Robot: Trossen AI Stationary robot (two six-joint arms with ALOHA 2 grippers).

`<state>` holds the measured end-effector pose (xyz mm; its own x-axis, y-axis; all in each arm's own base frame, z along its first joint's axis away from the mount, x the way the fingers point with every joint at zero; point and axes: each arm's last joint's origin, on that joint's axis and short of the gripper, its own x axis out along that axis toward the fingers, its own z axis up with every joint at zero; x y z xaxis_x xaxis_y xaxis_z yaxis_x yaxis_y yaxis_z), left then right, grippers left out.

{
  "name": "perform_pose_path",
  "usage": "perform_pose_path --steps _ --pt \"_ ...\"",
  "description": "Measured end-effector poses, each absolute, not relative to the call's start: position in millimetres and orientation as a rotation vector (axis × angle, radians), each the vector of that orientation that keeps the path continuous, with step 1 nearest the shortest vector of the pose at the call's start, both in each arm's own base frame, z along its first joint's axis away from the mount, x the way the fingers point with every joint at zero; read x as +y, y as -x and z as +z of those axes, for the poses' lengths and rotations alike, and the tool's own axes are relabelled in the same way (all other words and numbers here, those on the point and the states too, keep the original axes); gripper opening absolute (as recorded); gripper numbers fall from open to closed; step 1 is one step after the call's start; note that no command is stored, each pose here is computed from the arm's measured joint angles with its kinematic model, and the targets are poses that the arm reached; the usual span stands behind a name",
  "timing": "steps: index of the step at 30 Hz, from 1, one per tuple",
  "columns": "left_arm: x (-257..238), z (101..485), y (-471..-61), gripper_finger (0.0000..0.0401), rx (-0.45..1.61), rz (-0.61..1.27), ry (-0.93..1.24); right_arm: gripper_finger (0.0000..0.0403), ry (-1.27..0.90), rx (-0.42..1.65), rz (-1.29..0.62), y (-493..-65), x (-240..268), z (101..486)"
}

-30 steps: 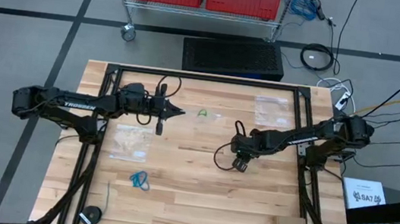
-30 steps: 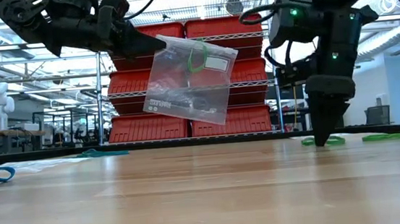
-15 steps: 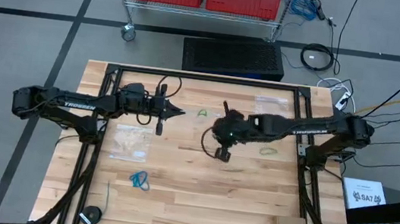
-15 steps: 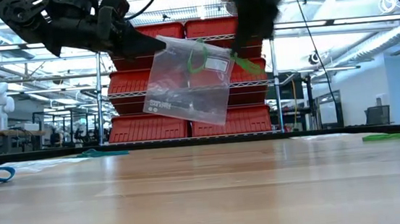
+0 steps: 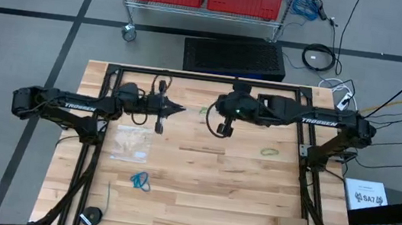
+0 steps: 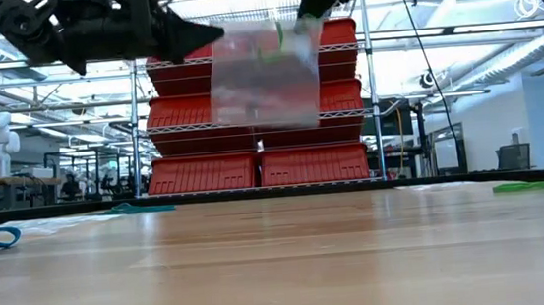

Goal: Sort rubber bands
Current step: Put the green rubber band into the transparent zip bag

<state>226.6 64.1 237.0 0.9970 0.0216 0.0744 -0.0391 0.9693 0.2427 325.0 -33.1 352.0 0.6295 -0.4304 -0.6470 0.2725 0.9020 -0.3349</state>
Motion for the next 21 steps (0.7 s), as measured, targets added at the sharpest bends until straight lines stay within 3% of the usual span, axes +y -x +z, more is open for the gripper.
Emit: perform_pose_path --steps 11,21 --pt "70 225 -223 0.0 -0.045 0.054 -0.232 0.0 0.213 0.805 -0.377 -321 -31 360" --pt "70 227 -224 0.0 -0.048 0.051 -0.206 0.0 0.281 0.775 -0.307 -345 -32 347"
